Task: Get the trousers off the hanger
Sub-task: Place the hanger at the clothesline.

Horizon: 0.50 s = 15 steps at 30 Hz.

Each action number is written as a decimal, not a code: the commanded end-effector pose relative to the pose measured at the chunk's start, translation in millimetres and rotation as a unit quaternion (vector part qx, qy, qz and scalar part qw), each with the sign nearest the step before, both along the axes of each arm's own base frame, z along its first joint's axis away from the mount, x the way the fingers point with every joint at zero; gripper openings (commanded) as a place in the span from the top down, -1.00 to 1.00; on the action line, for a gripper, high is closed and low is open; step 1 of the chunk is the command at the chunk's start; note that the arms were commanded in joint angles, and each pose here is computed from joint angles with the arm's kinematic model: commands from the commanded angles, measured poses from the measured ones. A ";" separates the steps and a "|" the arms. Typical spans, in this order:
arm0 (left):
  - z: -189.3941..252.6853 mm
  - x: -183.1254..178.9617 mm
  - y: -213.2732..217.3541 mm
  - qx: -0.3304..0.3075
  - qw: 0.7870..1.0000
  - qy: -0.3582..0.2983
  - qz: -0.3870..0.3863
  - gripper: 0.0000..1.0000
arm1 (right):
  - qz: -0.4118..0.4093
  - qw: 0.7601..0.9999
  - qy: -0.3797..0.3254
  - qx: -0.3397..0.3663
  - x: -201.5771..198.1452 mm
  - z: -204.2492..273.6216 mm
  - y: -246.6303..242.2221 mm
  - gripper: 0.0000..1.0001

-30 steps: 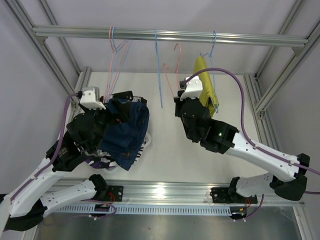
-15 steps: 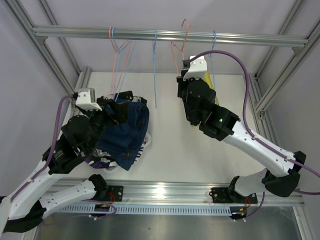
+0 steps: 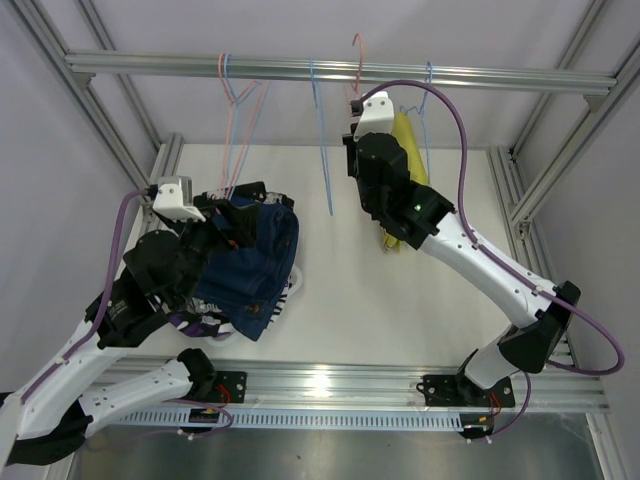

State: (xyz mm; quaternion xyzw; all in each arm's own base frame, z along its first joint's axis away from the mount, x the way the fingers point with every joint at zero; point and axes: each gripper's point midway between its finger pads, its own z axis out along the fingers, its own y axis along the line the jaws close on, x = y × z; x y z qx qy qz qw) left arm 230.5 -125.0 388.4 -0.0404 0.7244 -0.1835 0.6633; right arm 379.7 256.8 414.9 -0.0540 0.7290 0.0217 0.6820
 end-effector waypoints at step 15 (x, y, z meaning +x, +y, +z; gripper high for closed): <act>5.8 0.7 -2.8 -0.012 1.000 -0.011 -0.007 -0.99 | 0.029 0.998 0.015 0.047 -1.3 -5.8 3.6 1.00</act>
